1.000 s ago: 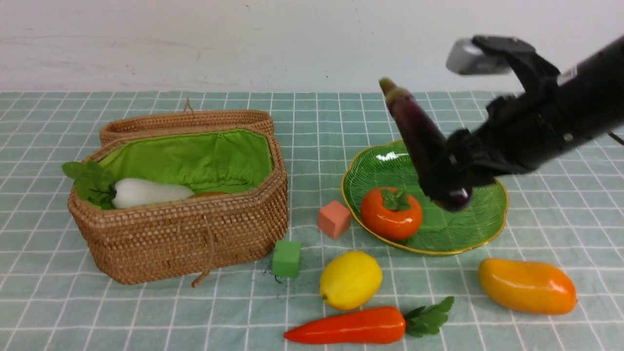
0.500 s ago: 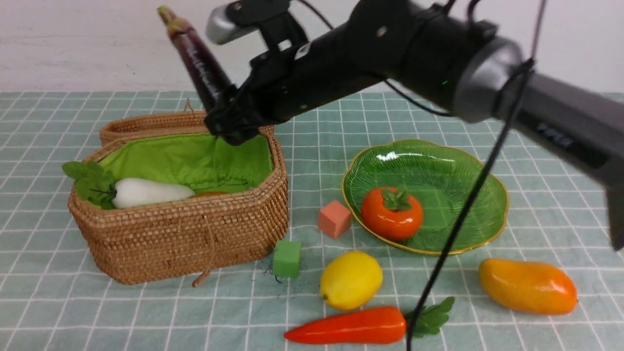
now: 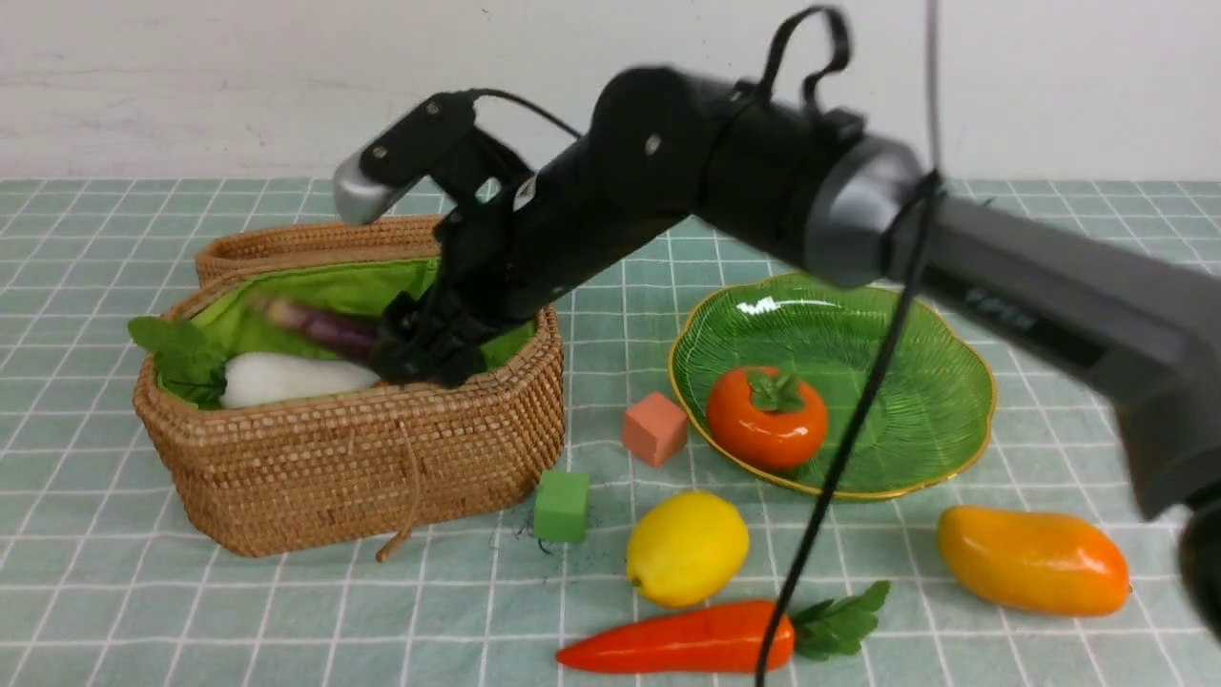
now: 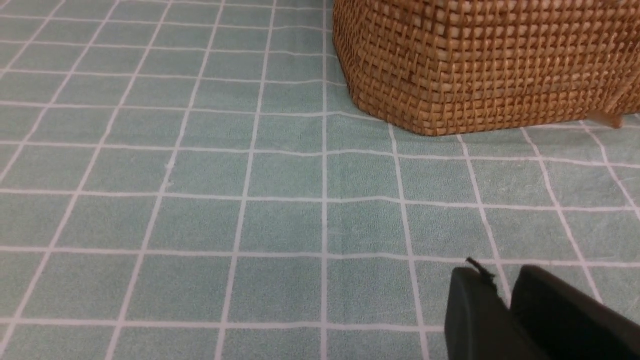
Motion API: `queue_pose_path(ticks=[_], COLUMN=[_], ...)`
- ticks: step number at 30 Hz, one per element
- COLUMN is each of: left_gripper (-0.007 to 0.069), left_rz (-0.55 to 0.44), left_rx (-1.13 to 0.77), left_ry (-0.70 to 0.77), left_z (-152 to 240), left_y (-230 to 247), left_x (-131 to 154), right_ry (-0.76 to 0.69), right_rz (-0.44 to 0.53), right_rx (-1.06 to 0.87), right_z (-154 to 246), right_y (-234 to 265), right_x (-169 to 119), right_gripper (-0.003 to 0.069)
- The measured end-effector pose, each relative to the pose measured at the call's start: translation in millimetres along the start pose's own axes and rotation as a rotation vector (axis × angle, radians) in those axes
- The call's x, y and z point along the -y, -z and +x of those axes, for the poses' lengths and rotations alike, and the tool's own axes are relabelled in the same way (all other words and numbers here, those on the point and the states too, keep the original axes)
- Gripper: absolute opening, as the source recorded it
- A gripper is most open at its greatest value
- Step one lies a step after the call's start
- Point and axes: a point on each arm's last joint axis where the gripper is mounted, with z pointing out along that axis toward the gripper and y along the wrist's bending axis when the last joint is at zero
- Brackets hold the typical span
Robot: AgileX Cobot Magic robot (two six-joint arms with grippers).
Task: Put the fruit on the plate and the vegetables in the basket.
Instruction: Grab an eggplant with your right arm and place it in the basket on the left, then use the right arm to grab a lemon and put it into the right plate
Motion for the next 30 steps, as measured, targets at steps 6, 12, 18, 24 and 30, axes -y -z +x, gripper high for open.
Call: queue_pose_path(ticks=[6, 12, 18, 24, 30], left_gripper=[0.0124, 0.0129, 0.0134, 0.0138, 0.0145], left_rz=[0.000, -0.001, -0.001, -0.001, -0.001], left_rx=[0.000, 0.000, 0.000, 0.000, 0.000], left_ry=[0.000, -0.002, -0.003, -0.003, -0.003], left_z=[0.0, 0.0, 0.0, 0.0, 0.0], left_y=[0.0, 0.0, 0.0, 0.0, 0.0], left_x=[0.0, -0.1, -0.1, -0.1, -0.1], right_ry=[0.000, 0.213, 0.637, 0.746, 0.745], right_rz=[0.008, -0.074, -0.096, -0.040, -0.108], right_rx=[-0.204, -0.339, -0.422, -0.364, -0.431], right_z=[14.0, 59.4, 118.7, 118.8, 130.8], right_y=[82.1, 93.0, 48.8, 20.8, 10.5], right_x=[7.8, -6.6, -3.0, -2.8, -3.5], right_gripper=[0.0626, 0.0605, 0.0594, 0.0592, 0.0592])
